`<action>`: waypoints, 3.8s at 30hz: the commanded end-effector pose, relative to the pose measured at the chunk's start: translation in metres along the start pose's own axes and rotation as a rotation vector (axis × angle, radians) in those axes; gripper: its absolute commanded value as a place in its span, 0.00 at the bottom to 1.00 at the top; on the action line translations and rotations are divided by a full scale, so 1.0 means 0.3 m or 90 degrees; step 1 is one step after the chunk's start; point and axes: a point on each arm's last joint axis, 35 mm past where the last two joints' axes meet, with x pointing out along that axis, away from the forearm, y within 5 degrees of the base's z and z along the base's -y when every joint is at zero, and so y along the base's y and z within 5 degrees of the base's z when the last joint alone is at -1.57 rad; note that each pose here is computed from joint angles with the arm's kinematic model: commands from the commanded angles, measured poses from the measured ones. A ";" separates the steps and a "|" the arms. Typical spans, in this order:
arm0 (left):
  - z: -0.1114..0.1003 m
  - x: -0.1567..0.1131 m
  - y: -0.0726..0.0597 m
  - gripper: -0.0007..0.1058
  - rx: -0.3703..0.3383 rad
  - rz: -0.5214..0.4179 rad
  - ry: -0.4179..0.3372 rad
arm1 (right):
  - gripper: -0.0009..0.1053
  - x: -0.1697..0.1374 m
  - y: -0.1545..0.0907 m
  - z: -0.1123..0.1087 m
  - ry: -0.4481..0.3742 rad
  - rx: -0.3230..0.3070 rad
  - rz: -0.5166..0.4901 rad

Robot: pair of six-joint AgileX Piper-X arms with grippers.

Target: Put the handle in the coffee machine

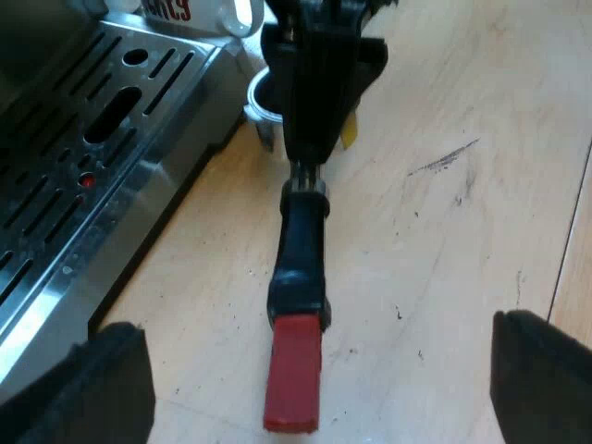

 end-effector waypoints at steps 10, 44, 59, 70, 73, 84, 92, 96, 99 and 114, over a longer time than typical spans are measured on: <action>-0.004 0.082 0.046 0.71 0.022 -0.062 0.071 | 0.01 -0.120 0.008 -0.031 -0.036 0.014 0.016; -0.002 0.356 0.143 0.71 0.056 -0.143 0.177 | 0.01 -0.151 0.038 -0.043 -0.046 0.030 0.054; 0.002 0.369 0.151 0.63 0.061 -0.141 0.169 | 0.01 -0.151 0.038 -0.043 -0.046 0.036 0.054; -0.006 0.366 0.148 0.36 0.052 -0.145 0.183 | 0.01 -0.151 0.037 -0.042 -0.048 0.035 0.049; -0.007 0.365 0.147 0.27 0.050 -0.145 0.185 | 0.01 -0.151 0.038 -0.039 -0.054 0.038 0.050; -0.003 0.358 0.144 0.01 0.055 -0.144 0.178 | 0.01 -0.151 0.037 -0.035 -0.062 0.038 0.048; 0.001 0.353 0.140 0.01 0.055 -0.157 0.167 | 0.70 -0.154 0.040 -0.018 -0.091 0.033 0.053; 0.001 0.353 0.140 0.01 0.055 -0.157 0.167 | 0.90 -0.156 0.041 -0.002 -0.120 0.027 0.046; 0.000 0.353 0.139 0.01 0.054 -0.158 0.168 | 0.91 -0.161 0.042 0.005 -0.137 0.026 0.046; -0.033 0.282 0.252 0.01 -0.053 -0.055 0.169 | 0.91 -0.266 0.023 -0.013 -0.232 0.041 -0.075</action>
